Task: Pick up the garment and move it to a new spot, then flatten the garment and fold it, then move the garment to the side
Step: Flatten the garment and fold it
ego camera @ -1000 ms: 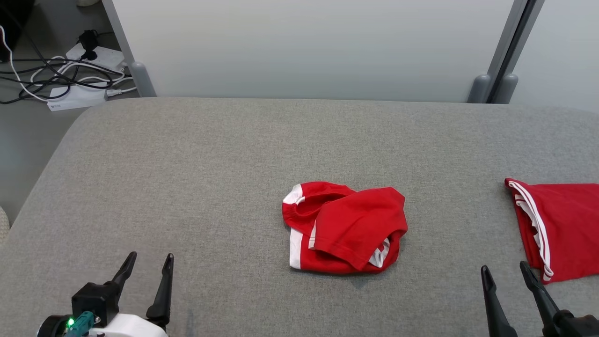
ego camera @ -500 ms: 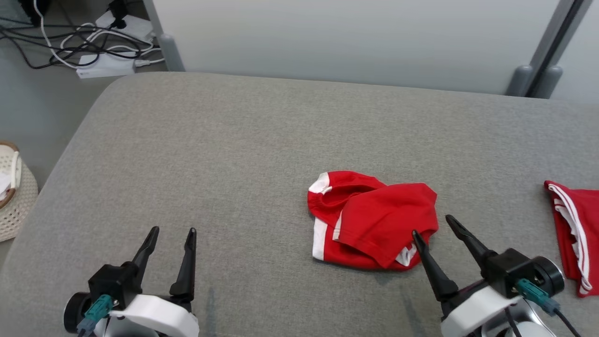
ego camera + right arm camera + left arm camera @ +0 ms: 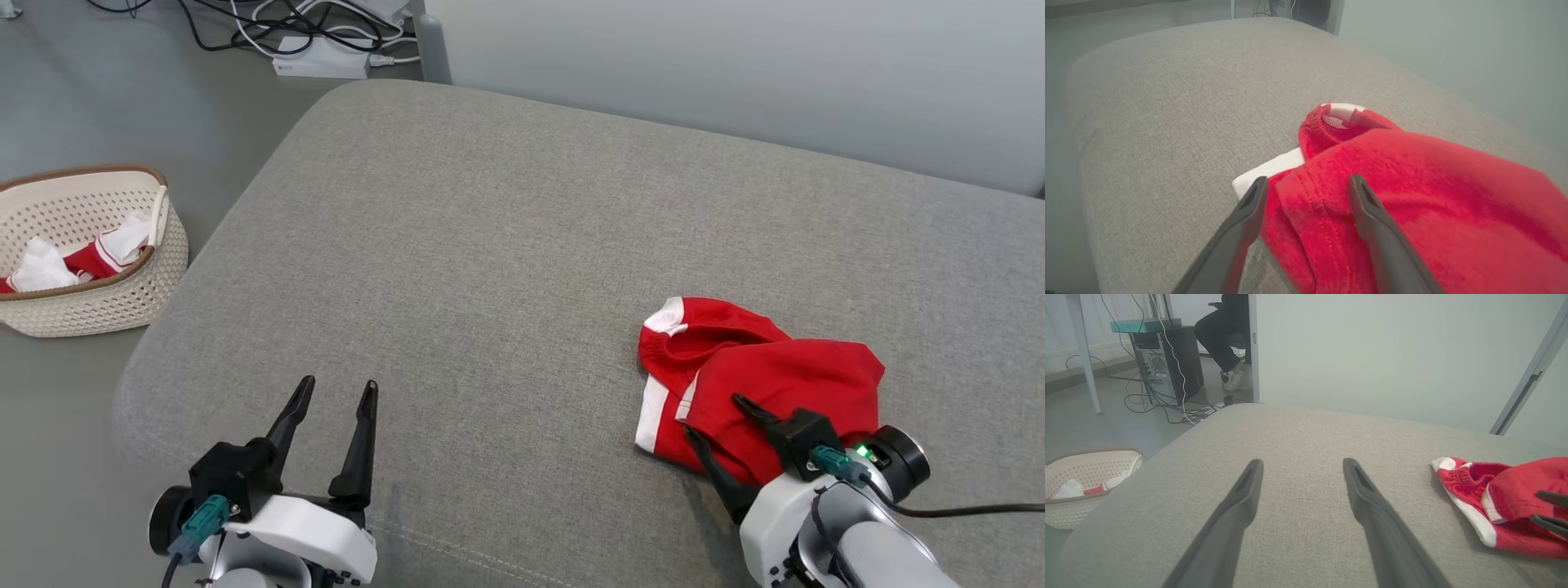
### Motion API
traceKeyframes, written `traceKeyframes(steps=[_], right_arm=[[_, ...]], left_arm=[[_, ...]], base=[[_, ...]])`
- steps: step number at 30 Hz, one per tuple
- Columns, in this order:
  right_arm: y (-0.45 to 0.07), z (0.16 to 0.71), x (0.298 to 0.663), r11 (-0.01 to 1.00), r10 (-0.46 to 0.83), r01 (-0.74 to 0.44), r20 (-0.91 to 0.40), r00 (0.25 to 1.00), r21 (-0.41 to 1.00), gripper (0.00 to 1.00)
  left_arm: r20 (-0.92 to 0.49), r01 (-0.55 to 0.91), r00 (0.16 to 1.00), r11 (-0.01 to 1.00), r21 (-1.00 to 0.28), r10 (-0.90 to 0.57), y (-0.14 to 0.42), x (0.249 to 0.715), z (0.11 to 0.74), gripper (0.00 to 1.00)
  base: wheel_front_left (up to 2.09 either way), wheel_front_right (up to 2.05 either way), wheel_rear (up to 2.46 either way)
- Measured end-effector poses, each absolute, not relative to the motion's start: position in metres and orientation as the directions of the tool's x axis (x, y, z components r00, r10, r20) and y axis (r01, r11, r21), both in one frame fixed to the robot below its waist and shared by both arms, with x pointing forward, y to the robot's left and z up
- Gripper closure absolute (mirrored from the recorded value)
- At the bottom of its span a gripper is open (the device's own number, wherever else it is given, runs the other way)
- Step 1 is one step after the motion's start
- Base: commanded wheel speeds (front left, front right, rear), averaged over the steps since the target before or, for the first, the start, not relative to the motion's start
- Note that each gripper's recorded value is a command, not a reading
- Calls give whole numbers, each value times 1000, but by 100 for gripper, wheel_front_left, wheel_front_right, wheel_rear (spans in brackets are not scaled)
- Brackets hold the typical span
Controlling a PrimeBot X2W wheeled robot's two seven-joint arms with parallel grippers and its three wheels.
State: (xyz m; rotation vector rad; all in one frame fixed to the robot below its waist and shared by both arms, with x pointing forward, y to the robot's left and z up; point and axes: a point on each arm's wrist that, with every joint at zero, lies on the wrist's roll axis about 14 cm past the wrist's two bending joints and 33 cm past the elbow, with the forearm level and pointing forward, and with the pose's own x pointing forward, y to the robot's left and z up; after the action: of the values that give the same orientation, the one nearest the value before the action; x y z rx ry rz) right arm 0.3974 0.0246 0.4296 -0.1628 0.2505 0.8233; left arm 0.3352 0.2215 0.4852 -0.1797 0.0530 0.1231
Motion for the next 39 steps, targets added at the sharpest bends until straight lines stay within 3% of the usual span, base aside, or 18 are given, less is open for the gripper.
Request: traceKeyframes(steps=[3,4,5,6,14,18,22,29,36,37,38,39], right_arm=[[24,422,402,659,689,-746,-321,649,-95,0],[24,419,403,658,683,-746,-334,649,-103,20],[24,418,404,659,679,-745,-340,650,-108,71],[25,417,406,656,676,-745,-344,651,-121,100],[22,428,420,720,647,-690,-288,706,-71,100],[5,463,440,798,596,-603,-152,788,-1,100],[-51,486,457,890,456,-454,-62,888,40,100],[-172,460,439,989,134,-123,-146,980,80,100],[-211,427,409,986,-15,53,-237,971,156,100],[-217,421,405,983,-37,81,-255,966,164,57],[-224,416,400,980,-60,107,-263,963,166,0],[-230,414,397,977,-82,129,-261,962,170,0]], left_arm=[[-62,-134,990,975,-176,125,224,334,484,0],[-63,-134,990,975,-178,125,224,334,484,0],[-65,-131,990,975,-179,121,223,335,483,0],[-63,-125,991,975,-181,116,221,336,483,0],[-52,-118,993,976,-185,110,219,346,485,0],[-49,-97,995,979,-181,89,214,351,486,0],[-43,-62,998,980,-187,55,204,360,486,0],[-40,24,999,982,-187,-32,178,378,485,0],[-45,86,994,978,-189,-96,158,396,481,0],[-40,95,994,978,-188,-104,156,399,482,0],[-39,103,993,977,-187,-112,154,400,482,0],[-39,110,992,976,-187,-119,151,402,482,0]], base=[[0,0,0],[0,0,0],[0,0,0],[0,0,0],[0,0,0],[0,0,0],[0,0,0],[0,0,0],[0,0,0],[0,0,0],[0,0,0],[0,0,0]])
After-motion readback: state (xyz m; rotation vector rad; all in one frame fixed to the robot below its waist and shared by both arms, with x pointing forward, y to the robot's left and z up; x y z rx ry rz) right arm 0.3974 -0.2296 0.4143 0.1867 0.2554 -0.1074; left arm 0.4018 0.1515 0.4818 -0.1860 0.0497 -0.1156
